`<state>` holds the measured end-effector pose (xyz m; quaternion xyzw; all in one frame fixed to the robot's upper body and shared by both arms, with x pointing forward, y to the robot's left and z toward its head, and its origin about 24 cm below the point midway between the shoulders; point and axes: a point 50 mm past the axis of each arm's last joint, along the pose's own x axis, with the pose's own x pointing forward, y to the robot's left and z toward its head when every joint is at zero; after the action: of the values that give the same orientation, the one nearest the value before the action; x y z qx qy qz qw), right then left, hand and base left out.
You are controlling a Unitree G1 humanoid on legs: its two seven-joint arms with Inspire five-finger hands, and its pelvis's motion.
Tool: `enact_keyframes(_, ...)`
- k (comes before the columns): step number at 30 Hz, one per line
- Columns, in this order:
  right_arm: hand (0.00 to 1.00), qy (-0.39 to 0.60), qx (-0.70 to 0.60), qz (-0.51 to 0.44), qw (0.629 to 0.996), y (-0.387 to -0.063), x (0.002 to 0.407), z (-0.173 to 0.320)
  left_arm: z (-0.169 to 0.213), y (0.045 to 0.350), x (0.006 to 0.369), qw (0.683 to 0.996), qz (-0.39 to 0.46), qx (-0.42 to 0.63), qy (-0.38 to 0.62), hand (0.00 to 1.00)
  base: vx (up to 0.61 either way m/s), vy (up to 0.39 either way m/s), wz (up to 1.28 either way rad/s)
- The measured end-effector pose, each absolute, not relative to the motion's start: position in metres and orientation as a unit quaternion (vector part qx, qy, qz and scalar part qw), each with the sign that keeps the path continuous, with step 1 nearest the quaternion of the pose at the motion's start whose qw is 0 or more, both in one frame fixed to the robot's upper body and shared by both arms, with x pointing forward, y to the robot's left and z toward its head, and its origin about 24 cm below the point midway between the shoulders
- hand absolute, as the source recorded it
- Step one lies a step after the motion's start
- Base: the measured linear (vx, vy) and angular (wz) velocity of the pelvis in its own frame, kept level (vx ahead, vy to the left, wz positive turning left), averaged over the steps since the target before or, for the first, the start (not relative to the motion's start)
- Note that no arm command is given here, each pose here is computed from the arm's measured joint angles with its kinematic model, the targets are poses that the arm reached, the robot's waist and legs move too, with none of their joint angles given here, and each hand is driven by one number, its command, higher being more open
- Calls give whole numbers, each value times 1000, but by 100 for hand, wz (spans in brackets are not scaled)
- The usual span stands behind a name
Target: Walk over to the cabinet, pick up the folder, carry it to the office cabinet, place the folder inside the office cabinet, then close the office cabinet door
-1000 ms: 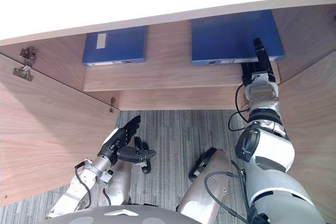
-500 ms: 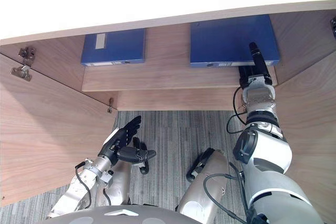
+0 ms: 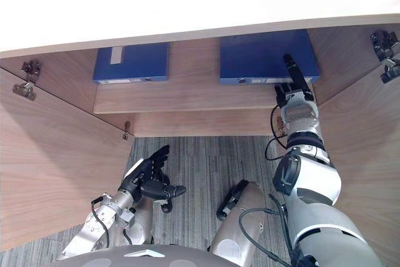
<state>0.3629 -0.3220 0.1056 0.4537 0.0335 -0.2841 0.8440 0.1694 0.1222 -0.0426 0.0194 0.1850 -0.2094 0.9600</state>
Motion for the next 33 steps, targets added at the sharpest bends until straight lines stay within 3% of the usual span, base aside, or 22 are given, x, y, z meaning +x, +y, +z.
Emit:
enact_keyframes(17, 100, 39, 440, -248, 862, -297, 373, 106, -57, 122, 156, 953, -202, 9, 224, 100, 1, 3, -3)
enact_keyframes(24, 100, 83, 434, -253, 861, -284, 364, 72, -58, 120, 155, 951, -208, 9, 227, 100, 4, 2, -3)
enact_keyframes(33, 100, 107, 396, -259, 874, -291, 345, 44, -59, 118, 154, 949, -216, 8, 231, 100, 0, 0, 0)
